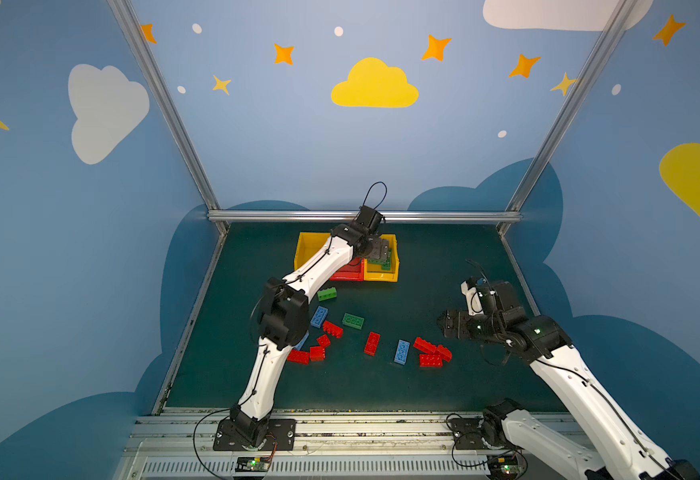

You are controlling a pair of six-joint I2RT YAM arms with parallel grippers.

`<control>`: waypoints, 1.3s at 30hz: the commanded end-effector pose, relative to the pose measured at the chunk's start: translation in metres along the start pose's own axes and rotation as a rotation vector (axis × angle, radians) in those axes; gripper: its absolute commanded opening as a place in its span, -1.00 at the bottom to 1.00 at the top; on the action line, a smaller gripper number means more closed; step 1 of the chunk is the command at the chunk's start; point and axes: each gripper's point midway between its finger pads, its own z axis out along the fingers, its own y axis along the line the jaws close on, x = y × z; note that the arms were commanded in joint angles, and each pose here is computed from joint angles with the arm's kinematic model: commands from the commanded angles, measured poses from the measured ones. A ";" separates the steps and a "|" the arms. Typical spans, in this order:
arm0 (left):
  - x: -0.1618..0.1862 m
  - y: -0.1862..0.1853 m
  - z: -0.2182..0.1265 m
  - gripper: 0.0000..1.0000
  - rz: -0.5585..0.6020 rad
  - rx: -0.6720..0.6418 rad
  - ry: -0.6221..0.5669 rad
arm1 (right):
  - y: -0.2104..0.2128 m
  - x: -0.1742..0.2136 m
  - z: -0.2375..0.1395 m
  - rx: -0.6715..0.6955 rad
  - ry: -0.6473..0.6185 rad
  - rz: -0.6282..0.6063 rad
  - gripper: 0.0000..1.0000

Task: Sort the legos into containers by color
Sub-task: 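Lower the green brick into the yellow bin and open the left gripper, then move the left gripper to a green brick near the bins and grasp it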

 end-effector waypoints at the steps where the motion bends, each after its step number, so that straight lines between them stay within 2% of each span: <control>1: 0.026 0.027 -0.026 1.00 -0.103 -0.058 -0.050 | 0.012 0.004 -0.006 -0.075 -0.001 0.005 0.90; 3: 0.052 0.042 -0.042 1.00 -0.140 -0.061 -0.054 | 0.019 0.007 -0.005 -0.105 0.005 0.001 0.91; 7: 0.096 0.079 -0.055 1.00 -0.221 -0.163 -0.063 | 0.032 0.017 0.004 -0.127 0.042 -0.018 0.90; 12: 0.125 0.098 -0.050 1.00 -0.239 -0.212 -0.020 | 0.053 0.019 0.015 -0.132 0.065 -0.059 0.90; 19: 0.120 0.117 -0.035 1.00 -0.298 -0.276 0.012 | 0.065 0.013 0.022 -0.112 0.070 -0.086 0.90; 25: 0.118 0.126 -0.012 1.00 -0.366 -0.283 0.060 | 0.063 0.009 0.028 -0.079 0.073 -0.102 0.91; 39: 0.122 0.123 0.019 1.00 -0.374 -0.311 0.126 | 0.057 -0.002 0.043 -0.028 0.067 -0.126 0.92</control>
